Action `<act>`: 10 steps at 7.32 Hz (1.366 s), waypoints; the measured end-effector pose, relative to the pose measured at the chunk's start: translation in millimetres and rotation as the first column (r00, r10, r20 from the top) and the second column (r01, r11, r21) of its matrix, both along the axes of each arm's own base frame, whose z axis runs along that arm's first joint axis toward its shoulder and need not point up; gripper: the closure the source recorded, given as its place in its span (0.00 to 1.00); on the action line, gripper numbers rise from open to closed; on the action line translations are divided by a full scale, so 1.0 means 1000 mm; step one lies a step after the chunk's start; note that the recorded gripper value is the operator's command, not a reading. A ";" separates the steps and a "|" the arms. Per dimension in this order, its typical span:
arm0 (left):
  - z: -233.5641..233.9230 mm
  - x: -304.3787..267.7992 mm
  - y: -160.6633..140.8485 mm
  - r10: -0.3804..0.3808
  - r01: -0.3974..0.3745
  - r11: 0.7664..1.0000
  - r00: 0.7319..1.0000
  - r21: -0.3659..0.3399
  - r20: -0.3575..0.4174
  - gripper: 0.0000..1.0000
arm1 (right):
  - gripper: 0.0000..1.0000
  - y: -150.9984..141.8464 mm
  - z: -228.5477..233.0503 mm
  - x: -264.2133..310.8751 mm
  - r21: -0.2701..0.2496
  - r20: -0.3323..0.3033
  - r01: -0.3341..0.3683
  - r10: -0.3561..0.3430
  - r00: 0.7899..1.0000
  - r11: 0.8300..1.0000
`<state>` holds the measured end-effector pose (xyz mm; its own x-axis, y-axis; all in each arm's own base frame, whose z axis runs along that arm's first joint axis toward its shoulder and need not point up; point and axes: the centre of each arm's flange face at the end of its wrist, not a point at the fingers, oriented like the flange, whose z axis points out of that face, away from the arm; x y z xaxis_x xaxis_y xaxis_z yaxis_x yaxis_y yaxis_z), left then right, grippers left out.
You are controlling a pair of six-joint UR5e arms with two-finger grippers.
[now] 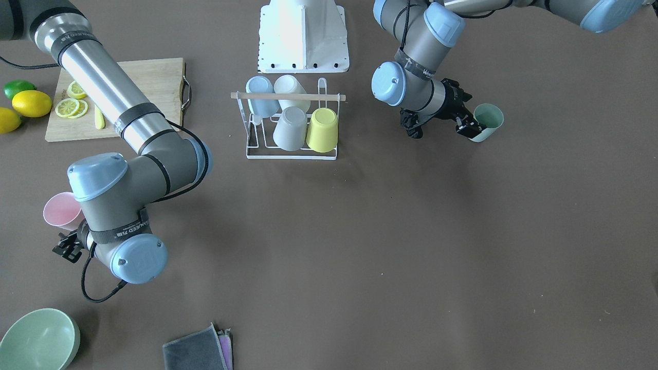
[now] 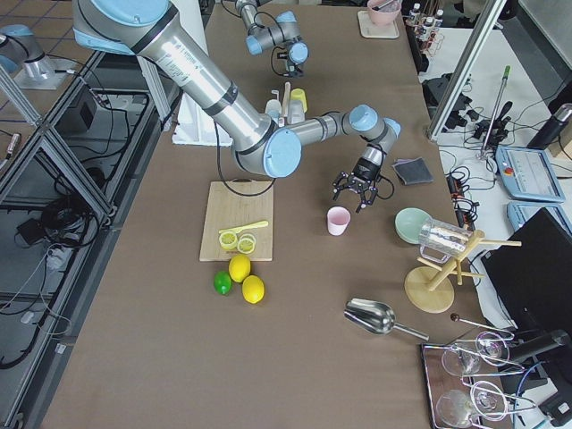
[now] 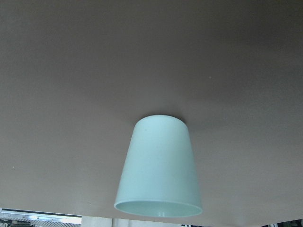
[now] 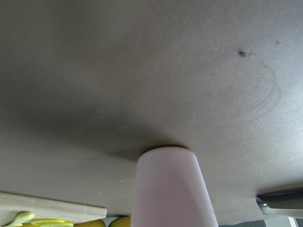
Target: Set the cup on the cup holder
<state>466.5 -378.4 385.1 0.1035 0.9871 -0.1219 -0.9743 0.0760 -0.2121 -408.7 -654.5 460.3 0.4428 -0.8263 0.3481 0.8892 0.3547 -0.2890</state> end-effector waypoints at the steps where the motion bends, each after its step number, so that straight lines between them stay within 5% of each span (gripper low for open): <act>1: 0.006 0.005 0.003 0.015 -0.015 1.000 1.000 -0.005 0.009 0.01 | 0.01 0.003 0.005 -0.006 0.006 -0.015 0.019 -0.018 1.000 1.000; 10: 0.054 0.016 0.012 0.054 -0.054 0.998 0.998 0.016 0.036 0.01 | 0.01 0.023 0.034 -0.035 0.028 -0.130 0.188 -0.183 0.974 0.982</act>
<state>482.5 -366.0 439.1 0.0538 0.9933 -0.1020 -0.9689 0.0272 -0.2459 -444.1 -631.9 494.3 0.3185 -0.9104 0.2642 0.8979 0.2003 -0.3921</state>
